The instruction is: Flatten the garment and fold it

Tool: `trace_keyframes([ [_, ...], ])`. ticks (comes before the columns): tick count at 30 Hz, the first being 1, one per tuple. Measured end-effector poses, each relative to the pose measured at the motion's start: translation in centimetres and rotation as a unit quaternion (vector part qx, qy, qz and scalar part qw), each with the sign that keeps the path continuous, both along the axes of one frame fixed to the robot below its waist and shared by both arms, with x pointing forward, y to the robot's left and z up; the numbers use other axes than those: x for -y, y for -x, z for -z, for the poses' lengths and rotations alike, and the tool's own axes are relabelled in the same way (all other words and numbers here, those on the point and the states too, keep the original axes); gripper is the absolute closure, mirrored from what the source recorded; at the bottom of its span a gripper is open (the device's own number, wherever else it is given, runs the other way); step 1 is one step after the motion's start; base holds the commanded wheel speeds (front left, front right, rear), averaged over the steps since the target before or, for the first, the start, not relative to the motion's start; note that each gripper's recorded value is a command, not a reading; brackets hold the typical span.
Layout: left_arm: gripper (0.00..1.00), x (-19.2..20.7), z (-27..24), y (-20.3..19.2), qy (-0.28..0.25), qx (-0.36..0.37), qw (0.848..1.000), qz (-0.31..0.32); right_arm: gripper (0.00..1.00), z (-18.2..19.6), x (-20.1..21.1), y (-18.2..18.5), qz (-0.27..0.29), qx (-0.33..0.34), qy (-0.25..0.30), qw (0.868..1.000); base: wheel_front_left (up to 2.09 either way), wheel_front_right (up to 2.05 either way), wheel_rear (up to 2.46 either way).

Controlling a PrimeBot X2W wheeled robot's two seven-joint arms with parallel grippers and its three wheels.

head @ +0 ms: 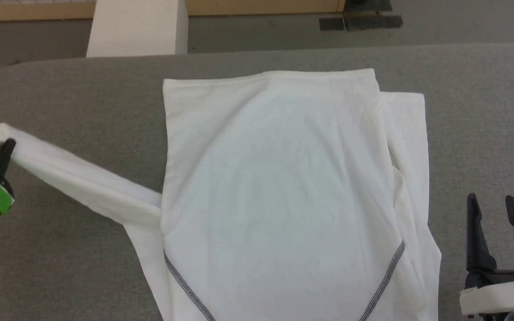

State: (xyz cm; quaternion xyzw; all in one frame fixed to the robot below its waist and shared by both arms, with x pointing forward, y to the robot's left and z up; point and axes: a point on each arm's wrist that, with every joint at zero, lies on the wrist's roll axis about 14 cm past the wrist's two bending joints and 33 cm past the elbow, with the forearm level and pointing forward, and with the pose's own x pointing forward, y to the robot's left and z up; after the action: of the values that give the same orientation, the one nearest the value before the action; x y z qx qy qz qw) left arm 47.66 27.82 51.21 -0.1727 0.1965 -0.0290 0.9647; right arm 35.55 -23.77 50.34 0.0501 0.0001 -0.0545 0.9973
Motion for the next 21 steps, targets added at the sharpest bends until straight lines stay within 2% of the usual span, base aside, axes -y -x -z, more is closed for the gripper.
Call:
trace_keyframes([
  [10, 1.0, -5.9, -4.6, 6.9, 0.0, 0.049, 0.995, -0.088, 0.0, -2.6, -1.2, 1.7, -0.02, 0.04, -0.008, 0.999, 0.0, 0.0, 0.0],
  [21, 1.0, -9.9, -5.9, 13.4, 0.009, 0.07, 0.985, -0.159, 0.0, -3.6, -2.6, 1.9, -0.044, 0.06, -0.022, 0.997, 0.0, 0.0, 0.0],
])
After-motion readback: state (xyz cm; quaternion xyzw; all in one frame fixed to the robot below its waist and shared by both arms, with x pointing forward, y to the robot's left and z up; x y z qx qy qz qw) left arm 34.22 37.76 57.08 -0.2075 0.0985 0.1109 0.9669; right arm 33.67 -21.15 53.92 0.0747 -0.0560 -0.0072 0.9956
